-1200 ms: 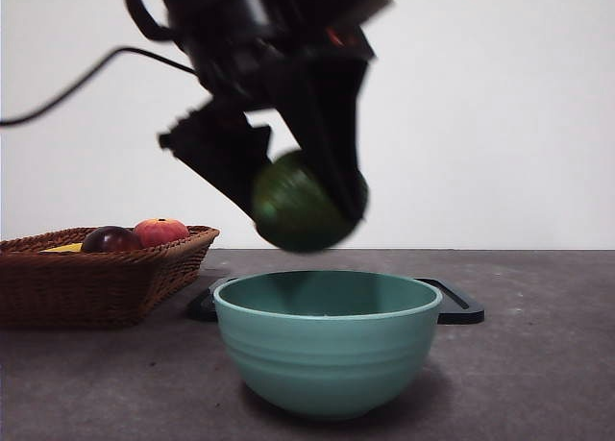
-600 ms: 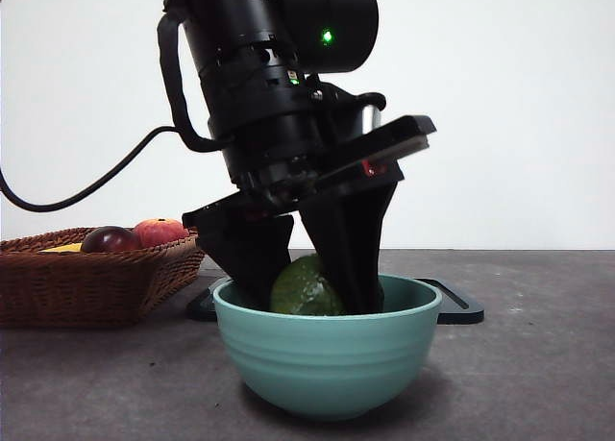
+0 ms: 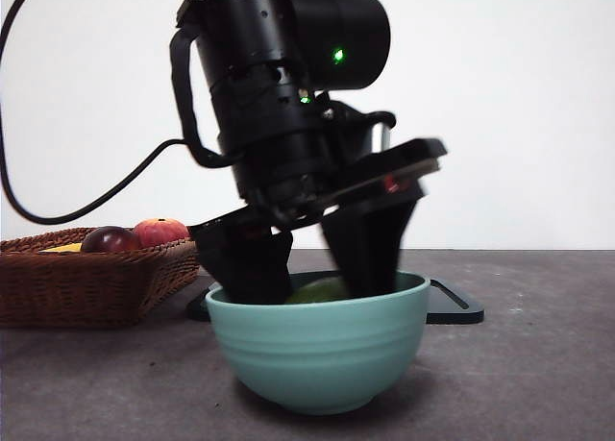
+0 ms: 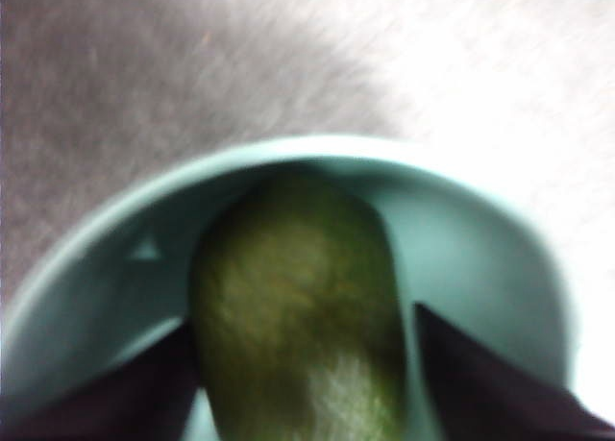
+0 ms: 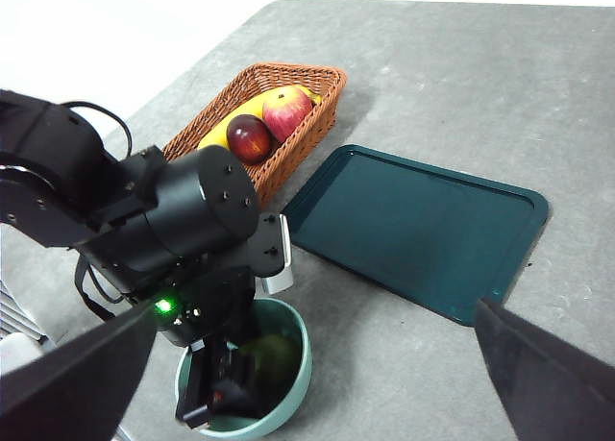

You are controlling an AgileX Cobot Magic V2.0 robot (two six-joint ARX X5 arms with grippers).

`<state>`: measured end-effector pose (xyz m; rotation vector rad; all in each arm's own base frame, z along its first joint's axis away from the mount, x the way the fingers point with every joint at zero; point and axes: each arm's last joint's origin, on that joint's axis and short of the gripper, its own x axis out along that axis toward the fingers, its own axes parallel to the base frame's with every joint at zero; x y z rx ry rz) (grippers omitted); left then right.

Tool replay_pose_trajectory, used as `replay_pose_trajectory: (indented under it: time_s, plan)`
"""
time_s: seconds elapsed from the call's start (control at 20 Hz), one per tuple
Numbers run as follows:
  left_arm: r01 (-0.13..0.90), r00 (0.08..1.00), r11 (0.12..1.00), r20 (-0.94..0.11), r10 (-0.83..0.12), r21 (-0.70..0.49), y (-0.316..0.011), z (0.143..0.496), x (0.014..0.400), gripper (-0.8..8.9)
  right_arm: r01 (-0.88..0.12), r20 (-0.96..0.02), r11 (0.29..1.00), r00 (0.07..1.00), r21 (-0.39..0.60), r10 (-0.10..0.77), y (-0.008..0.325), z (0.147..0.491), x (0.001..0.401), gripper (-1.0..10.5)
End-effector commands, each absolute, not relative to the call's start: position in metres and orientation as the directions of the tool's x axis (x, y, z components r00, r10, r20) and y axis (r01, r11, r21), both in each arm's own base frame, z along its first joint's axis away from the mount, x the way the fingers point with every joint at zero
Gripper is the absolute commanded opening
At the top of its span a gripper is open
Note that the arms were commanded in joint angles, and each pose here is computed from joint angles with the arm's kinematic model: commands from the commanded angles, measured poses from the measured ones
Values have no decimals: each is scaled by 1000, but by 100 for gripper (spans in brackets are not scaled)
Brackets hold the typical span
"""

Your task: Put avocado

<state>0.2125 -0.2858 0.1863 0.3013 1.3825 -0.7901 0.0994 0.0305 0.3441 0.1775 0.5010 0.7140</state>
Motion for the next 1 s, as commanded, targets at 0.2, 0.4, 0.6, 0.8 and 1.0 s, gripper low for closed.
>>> replay_pose_trajectory:
  time_s: [0.2, 0.4, 0.6, 0.8, 1.0]
  plan:
    - [681, -19, 689, -947, -321, -248, -297, 196, 209, 447, -586, -367, 742, 645, 325, 670, 31, 348, 100, 584]
    - [698, 14, 670, -931, -366, -253, -290, 220, 204, 523, -584, -368, 744, 647, 323, 668, 31, 348, 100, 584]
    - [721, 81, 644, -892, -445, -256, -274, 262, 192, 557, -582, -369, 747, 649, 322, 665, 31, 348, 100, 583]
    - [772, 159, 594, -836, -525, -226, -244, 311, 172, 557, -582, -369, 747, 649, 322, 665, 31, 349, 100, 584]
    - [761, 286, 626, -778, -560, -171, -200, 355, 150, 557, -587, -369, 747, 650, 312, 665, 31, 348, 100, 583]
